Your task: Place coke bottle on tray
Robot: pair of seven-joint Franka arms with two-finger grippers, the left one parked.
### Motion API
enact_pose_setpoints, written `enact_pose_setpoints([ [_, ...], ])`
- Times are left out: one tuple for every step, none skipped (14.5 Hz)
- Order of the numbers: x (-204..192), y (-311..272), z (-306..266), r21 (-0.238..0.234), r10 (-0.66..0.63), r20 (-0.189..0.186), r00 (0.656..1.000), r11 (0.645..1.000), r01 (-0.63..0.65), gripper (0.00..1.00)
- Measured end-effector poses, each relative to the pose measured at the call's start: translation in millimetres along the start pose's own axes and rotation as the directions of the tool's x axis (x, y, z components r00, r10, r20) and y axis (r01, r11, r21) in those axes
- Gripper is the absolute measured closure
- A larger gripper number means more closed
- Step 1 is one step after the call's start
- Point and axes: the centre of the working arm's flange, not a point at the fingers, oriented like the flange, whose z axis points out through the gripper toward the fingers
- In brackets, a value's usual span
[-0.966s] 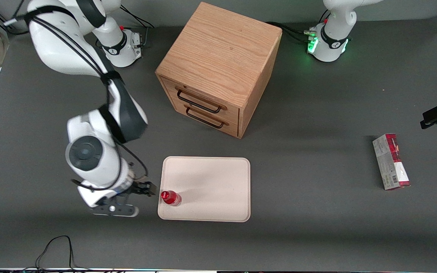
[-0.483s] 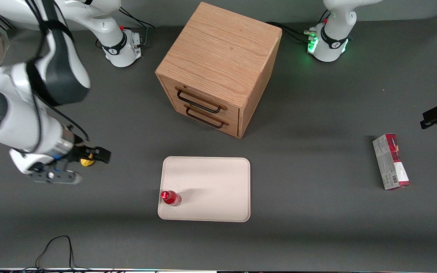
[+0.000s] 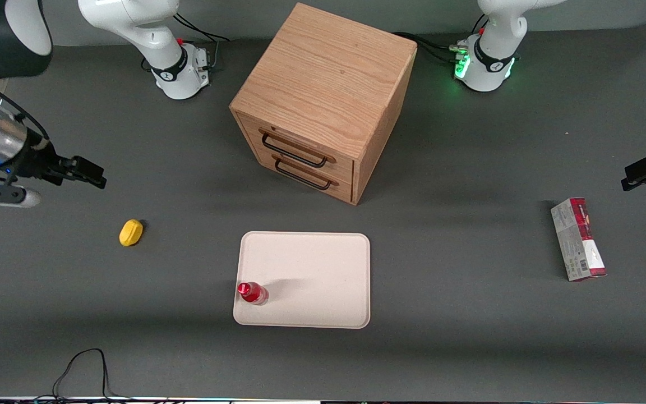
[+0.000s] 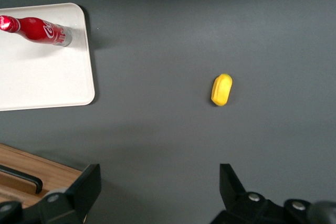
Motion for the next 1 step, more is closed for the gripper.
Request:
enact_pose_setpoints([
  [-3.1,1.3,-0.8,0.0,0.001,0.004,1.0,1.0,-0.001,0.0],
])
